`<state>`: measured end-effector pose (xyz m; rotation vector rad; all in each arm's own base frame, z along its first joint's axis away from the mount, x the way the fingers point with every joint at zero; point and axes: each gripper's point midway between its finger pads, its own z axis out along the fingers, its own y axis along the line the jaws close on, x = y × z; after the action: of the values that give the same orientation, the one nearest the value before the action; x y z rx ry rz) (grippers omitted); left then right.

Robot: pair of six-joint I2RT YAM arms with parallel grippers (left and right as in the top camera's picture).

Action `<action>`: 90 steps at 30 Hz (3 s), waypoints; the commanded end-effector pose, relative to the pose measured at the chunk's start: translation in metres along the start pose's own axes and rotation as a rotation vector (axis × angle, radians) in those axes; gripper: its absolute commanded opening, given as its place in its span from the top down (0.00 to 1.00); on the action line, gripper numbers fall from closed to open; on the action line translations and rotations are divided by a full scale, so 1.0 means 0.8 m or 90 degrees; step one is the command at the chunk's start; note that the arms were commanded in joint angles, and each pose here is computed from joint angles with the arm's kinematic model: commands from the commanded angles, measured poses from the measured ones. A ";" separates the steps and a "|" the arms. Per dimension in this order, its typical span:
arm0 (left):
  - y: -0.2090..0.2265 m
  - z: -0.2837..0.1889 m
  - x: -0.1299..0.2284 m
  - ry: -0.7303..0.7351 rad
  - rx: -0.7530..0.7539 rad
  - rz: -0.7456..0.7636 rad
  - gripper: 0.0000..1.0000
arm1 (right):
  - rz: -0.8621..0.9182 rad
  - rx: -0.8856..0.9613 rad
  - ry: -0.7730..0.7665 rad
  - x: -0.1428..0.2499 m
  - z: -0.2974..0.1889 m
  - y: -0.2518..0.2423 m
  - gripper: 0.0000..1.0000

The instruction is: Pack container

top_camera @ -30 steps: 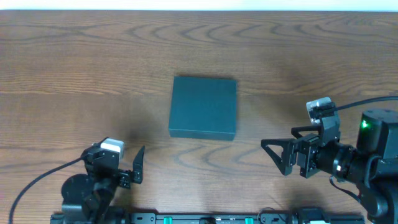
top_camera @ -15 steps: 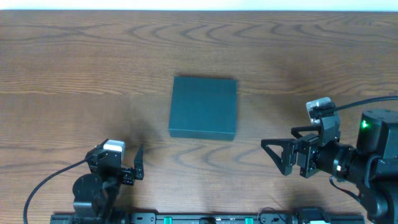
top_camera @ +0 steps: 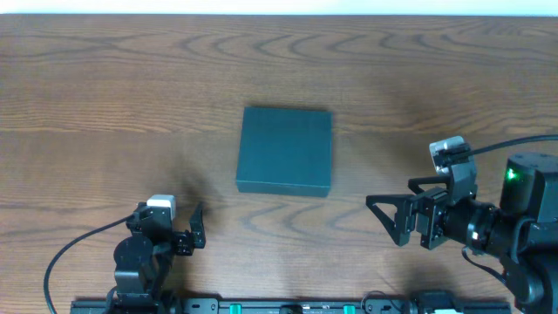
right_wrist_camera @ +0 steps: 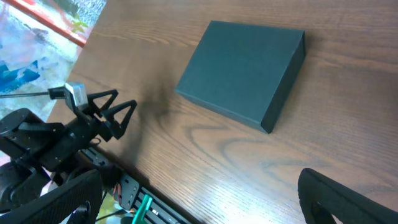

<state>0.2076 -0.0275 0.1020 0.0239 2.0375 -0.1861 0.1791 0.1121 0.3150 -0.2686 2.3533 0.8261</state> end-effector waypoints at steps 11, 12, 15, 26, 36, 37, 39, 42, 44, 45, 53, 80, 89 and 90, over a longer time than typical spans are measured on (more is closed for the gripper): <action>0.004 0.003 0.004 0.001 -0.009 -0.025 0.05 | -0.007 -0.004 0.002 0.000 0.000 0.002 0.01; 0.004 0.003 0.004 0.001 -0.009 -0.025 0.05 | -0.007 -0.004 0.002 0.000 0.000 0.002 0.01; 0.004 0.003 0.004 0.001 -0.009 -0.025 0.05 | -0.007 -0.004 0.002 0.000 0.000 0.002 0.01; 0.004 0.003 0.004 0.001 -0.009 -0.025 0.05 | -0.007 -0.004 0.002 0.000 0.000 0.002 0.01; 0.004 0.003 0.004 0.001 -0.009 -0.025 0.05 | -0.055 0.184 -0.055 -0.007 -0.005 -0.064 0.01; 0.004 0.003 0.004 0.001 -0.009 -0.025 0.05 | -0.079 0.189 -0.072 -0.006 -0.004 -0.067 0.01; 0.004 0.003 0.004 0.001 -0.009 -0.025 0.05 | -0.118 0.199 -0.104 -0.002 0.001 -0.075 0.01; 0.004 0.003 0.004 0.001 -0.009 -0.025 0.05 | -0.149 0.225 -0.149 0.009 0.014 -0.096 0.01; 0.004 0.003 0.004 0.001 -0.009 -0.025 0.05 | -0.157 0.233 -0.168 0.024 0.028 -0.111 0.01; 0.004 0.003 0.004 0.001 -0.009 -0.025 0.05 | -0.160 0.233 -0.174 0.032 0.034 -0.116 0.01; 0.004 0.003 0.004 0.001 -0.009 -0.025 0.05 | -0.168 0.232 -0.191 0.103 0.086 -0.159 0.01; 0.004 0.003 0.004 0.001 -0.009 -0.025 0.05 | -0.155 0.222 -0.177 0.167 0.138 -0.198 0.01; 0.004 0.003 0.004 0.001 -0.009 -0.025 0.05 | -0.155 0.222 -0.177 0.167 0.138 -0.198 0.01; 0.004 0.003 0.004 0.001 -0.009 -0.025 0.05 | -0.155 0.222 -0.177 0.167 0.138 -0.198 0.01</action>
<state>0.2077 -0.0275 0.1024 -0.0066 2.0368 -0.2050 0.1880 0.0568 0.0872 -0.2554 2.1114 0.3031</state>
